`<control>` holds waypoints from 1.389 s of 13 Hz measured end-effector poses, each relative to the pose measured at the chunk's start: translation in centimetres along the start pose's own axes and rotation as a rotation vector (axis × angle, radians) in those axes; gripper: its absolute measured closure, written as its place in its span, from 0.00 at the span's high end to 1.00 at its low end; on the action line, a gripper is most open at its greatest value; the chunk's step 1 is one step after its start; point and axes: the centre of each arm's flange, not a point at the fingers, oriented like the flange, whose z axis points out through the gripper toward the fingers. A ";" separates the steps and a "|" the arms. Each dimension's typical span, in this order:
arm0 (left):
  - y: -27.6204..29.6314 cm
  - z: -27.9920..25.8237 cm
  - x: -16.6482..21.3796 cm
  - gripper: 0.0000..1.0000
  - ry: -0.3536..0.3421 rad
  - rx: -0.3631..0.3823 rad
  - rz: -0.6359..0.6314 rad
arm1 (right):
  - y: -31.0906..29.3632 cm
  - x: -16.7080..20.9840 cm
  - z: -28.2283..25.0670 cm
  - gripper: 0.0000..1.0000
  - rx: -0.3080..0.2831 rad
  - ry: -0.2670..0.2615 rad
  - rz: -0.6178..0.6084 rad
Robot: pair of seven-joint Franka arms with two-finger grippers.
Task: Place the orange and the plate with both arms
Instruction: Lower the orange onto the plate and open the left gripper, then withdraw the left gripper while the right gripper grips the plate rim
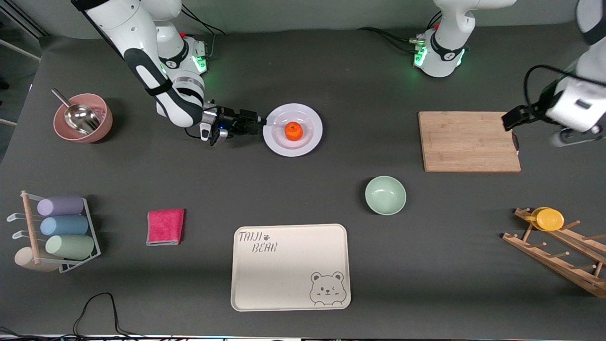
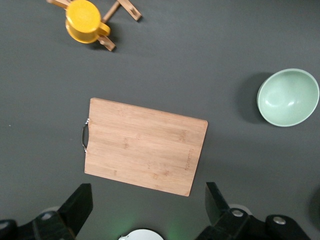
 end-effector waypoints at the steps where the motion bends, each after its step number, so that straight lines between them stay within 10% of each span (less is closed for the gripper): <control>1: -1.1 -0.5 0.0 1.00 0.014 -0.008 0.019 | 0.2 -0.1 0.1 1.00 0.000 -0.003 0.005; 9: -0.5 -0.6 -0.4 1.00 0.012 0.000 0.207 | -1.3 -1.9 2.9 0.96 -0.045 -0.006 0.031; 16: -0.2 1.3 0.5 1.00 -0.029 0.005 0.207 | -1.5 -1.0 3.0 0.16 -0.037 0.009 0.016; 18: -0.2 1.6 0.7 1.00 -0.036 0.006 0.208 | -2.2 -0.2 3.2 0.08 -0.006 0.020 0.014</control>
